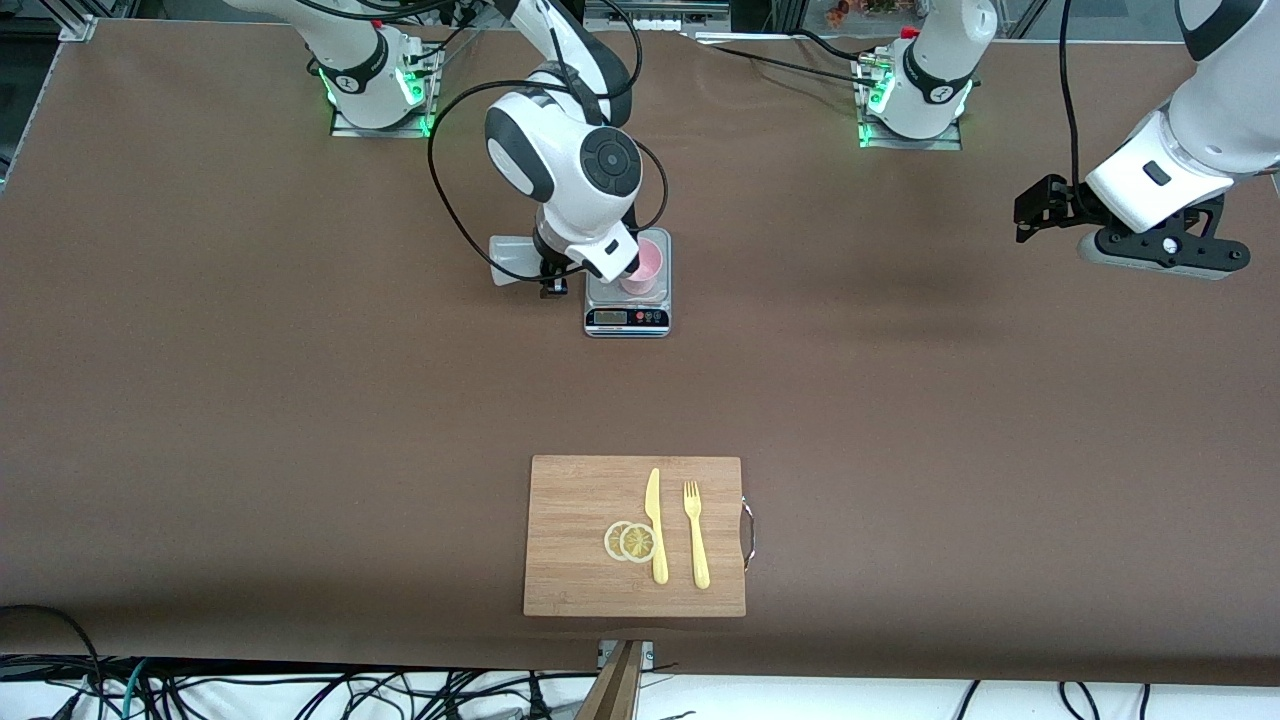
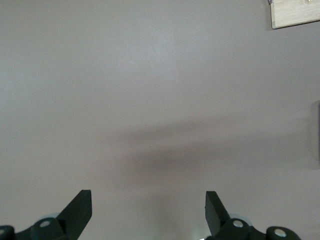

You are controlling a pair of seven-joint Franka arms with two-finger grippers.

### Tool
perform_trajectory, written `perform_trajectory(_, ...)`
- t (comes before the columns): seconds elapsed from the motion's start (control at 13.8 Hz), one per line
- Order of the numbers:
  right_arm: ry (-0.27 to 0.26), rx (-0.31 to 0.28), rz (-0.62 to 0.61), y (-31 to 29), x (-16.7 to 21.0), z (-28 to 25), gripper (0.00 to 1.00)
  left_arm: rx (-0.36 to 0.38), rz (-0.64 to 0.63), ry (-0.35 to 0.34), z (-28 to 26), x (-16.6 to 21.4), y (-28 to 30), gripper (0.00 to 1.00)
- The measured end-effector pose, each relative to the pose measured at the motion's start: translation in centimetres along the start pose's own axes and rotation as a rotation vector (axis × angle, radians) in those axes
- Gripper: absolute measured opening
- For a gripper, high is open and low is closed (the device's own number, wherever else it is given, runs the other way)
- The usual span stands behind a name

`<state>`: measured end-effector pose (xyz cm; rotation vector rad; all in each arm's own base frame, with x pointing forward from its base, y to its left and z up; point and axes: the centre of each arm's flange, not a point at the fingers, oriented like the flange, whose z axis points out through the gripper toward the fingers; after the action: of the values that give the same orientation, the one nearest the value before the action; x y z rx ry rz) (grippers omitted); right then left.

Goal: Add sauce to pink cup with both arms
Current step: 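Squeeze sauce from the bottle nozzle into the pink cup, then carry the bottle upright with the right gripper back beside the scale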

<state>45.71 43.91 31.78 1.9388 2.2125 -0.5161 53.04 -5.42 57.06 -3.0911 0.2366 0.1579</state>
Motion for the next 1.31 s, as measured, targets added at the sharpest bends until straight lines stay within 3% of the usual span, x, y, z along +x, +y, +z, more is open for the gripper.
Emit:
perform_trajectory(0.87, 0.055, -0.044, -0.002, 1.1, 0.8, 0.5, 0.31, 0.000, 0.000, -0.007, 0.0, -0.1, 0.0, 1.00)
perform_trajectory(1.31, 0.091, -0.034, -0.049, 1.6, 0.3, 0.0, 0.31, 0.000, 0.000, -0.007, 0.0, -0.1, 0.0, 1.00)
